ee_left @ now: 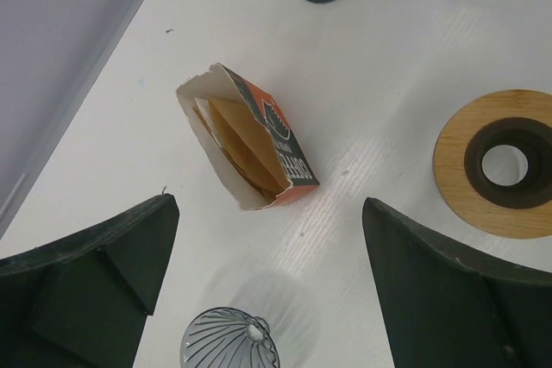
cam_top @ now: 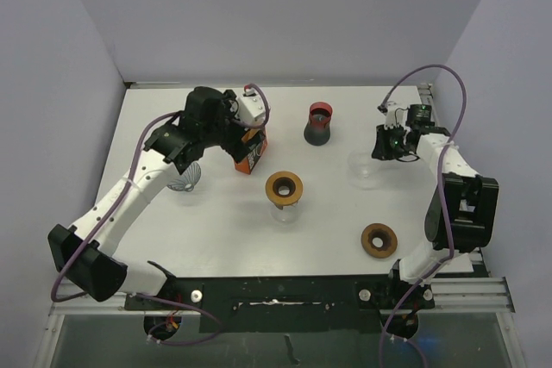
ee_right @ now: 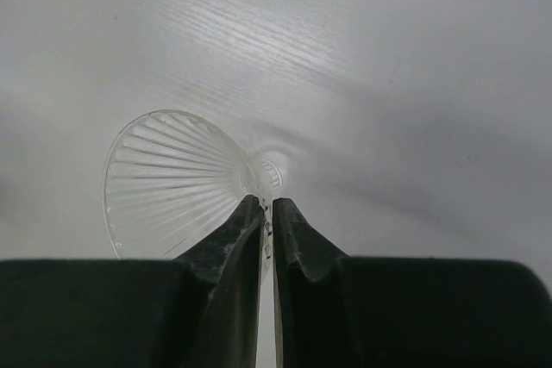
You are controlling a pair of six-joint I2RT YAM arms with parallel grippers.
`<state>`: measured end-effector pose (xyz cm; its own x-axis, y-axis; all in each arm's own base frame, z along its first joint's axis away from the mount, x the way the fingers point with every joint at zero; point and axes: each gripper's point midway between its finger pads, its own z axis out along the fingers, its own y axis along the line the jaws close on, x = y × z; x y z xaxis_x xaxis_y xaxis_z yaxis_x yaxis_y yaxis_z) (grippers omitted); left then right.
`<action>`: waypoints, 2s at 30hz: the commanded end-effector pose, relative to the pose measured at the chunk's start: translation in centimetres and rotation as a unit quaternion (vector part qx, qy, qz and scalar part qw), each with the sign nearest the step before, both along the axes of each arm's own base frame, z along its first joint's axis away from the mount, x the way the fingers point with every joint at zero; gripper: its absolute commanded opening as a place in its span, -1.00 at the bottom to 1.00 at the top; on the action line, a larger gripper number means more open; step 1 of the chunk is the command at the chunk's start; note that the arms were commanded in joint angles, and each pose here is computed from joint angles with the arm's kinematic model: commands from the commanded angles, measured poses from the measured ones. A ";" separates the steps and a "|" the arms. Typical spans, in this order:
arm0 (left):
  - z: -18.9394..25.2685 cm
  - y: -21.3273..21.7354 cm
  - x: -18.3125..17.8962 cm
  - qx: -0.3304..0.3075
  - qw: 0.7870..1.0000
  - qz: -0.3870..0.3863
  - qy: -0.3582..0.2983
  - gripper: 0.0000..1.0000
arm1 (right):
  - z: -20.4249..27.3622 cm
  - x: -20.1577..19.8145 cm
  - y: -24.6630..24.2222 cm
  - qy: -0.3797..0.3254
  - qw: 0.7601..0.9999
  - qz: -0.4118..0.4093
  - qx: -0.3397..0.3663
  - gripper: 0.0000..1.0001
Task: Place the coffee filter in the dripper
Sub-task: Pick up the coffee dripper from the center of the board, then place the coffee dripper in the dripper holder.
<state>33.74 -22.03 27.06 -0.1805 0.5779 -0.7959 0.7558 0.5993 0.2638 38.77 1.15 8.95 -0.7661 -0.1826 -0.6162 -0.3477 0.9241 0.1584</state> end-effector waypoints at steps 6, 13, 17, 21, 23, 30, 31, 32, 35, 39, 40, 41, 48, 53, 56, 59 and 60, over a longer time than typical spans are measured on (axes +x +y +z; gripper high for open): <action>4.3 -0.9 -1.3 -0.029 0.996 -0.064 -0.060 0.77 | 9.4 -1.5 5.1 -0.048 0.991 0.118 0.032 -1.00; 4.9 -1.7 -3.5 -0.012 0.990 -0.135 -0.050 0.77 | 15.2 -3.9 10.8 -0.075 0.975 0.204 0.040 -1.00; 5.1 -1.7 -5.3 0.008 0.982 -0.184 -0.045 0.77 | 17.5 -5.8 13.9 -0.084 0.962 0.253 0.054 -1.00; 4.8 -1.5 -6.8 0.030 0.971 -0.234 -0.044 0.75 | 18.6 -7.8 17.4 -0.086 0.944 0.311 0.065 -1.00; 4.5 -1.5 -7.7 0.034 0.965 -0.258 -0.038 0.74 | 18.7 -8.6 18.9 -0.083 0.936 0.335 0.072 -1.00; 3.5 -0.9 -9.8 0.054 0.946 -0.318 -0.028 0.69 | 19.1 -10.7 23.2 -0.067 0.906 0.404 0.103 -1.00; 3.2 -0.9 -10.0 0.057 0.944 -0.323 -0.026 0.69 | 19.2 -11.0 23.8 -0.065 0.902 0.413 0.109 -1.00; 3.1 -0.8 -10.1 0.058 0.943 -0.328 -0.023 0.68 | 19.2 -11.2 24.4 -0.063 0.898 0.420 0.112 -1.00; 2.7 -0.8 -10.4 0.061 0.939 -0.338 -0.021 0.68 | 18.6 -11.6 25.7 -0.053 0.893 0.434 0.111 -1.00; 2.5 -0.7 -10.8 0.061 0.937 -0.342 -0.021 0.66 | 17.1 -11.8 26.7 -0.033 0.889 0.444 0.105 -1.00; 2.5 -0.7 -10.9 0.061 0.937 -0.344 -0.021 0.64 | 16.9 -11.8 26.9 -0.030 0.889 0.446 0.104 -1.00; 2.5 -0.7 -11.0 0.060 0.936 -0.345 -0.021 0.63 | 16.6 -11.8 27.0 -0.026 0.888 0.447 0.104 -1.00; 1.9 -0.9 -12.1 0.047 0.932 -0.360 -0.008 0.51 | 15.1 -11.4 27.4 -0.008 0.889 0.446 0.097 -1.00; 0.7 -1.3 -12.6 0.062 0.925 -0.374 0.000 0.44 | 14.1 -11.1 27.5 0.006 0.892 0.442 0.091 -1.00; 0.0 -2.0 -12.9 0.077 0.918 -0.388 0.001 0.42 | 13.6 -11.1 27.4 0.013 0.893 0.441 0.088 -1.00; -0.6 -3.0 -13.2 0.101 0.906 -0.411 -0.004 0.39 | 13.3 -11.2 27.3 0.019 0.894 0.439 0.085 -1.00; -0.8 -3.3 -13.3 0.109 0.900 -0.421 -0.005 0.38 | 13.1 -11.2 27.3 0.021 0.894 0.439 0.084 -1.00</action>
